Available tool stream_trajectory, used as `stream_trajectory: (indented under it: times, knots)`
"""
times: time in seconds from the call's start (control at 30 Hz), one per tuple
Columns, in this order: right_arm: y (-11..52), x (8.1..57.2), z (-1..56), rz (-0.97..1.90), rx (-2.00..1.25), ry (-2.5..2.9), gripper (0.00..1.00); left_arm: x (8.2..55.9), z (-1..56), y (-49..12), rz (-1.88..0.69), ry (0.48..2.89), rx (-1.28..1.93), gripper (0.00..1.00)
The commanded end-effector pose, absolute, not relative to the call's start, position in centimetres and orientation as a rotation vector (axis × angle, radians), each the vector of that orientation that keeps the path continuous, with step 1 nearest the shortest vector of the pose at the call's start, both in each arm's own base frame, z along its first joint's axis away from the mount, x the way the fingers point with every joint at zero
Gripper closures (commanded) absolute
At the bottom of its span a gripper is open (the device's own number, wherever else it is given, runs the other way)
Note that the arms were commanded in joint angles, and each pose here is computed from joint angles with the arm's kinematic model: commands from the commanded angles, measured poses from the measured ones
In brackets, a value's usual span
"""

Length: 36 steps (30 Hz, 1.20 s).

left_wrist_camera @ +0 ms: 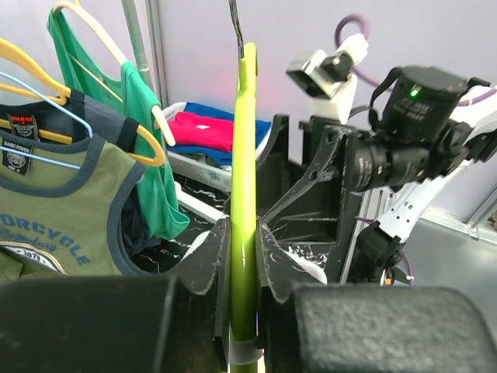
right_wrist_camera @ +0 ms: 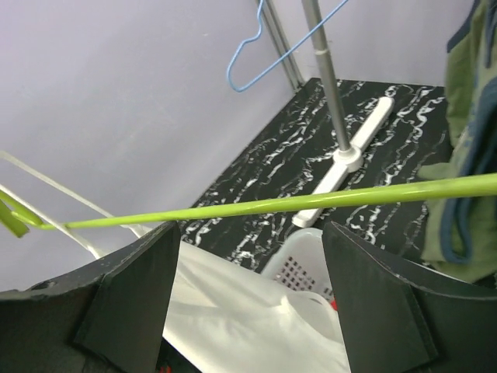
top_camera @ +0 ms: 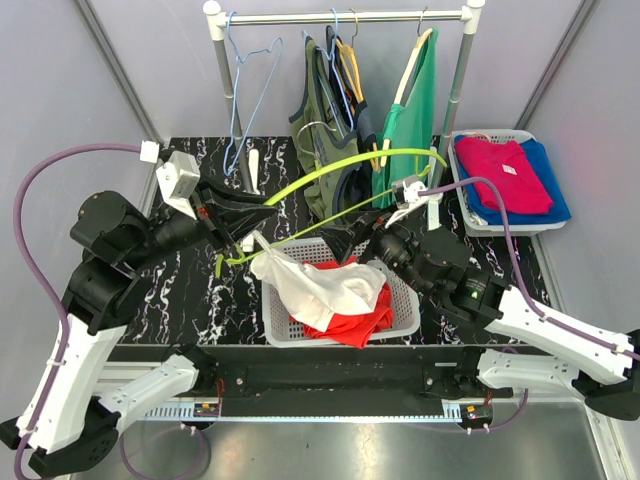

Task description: Remove the tank top from the hanger

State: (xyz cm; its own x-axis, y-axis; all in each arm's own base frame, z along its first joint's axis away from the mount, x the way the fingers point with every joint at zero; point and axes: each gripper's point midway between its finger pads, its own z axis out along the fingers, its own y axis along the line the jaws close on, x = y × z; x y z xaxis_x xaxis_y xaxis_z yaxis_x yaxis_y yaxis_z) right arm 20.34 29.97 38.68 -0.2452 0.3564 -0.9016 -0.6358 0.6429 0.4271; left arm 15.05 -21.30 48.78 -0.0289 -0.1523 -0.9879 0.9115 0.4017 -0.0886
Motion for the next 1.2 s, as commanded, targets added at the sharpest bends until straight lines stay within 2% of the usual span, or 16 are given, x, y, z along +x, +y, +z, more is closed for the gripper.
stream_trajectory:
  times: [0.0,0.23,0.53,0.8,1.0,1.17]
  knots:
    - [30.3,19.9,42.6,1.122,-0.135,1.423,0.18,13.9,52.0,-20.7,-1.003,1.181,0.749,1.0]
    - [31.3,18.3,43.3,1.248,-0.178,1.379,0.23,13.7,51.5,-20.3,-0.974,1.17,0.756,1.0]
    - [32.9,16.2,43.0,1.336,-0.312,1.389,0.23,13.5,51.4,-20.2,-0.964,1.163,0.761,1.0]
    - [32.4,17.3,43.4,1.33,-0.211,1.371,0.23,13.5,51.5,-20.0,-0.966,1.163,0.757,1.0]
    - [31.5,19.0,44.6,1.301,-0.067,1.335,0.32,13.3,51.0,-20.1,-0.983,1.176,0.755,1.0]
    - [31.1,21.0,44.6,1.235,0.041,1.359,0.46,13.1,50.8,-20.0,-0.992,1.176,0.757,1.0]
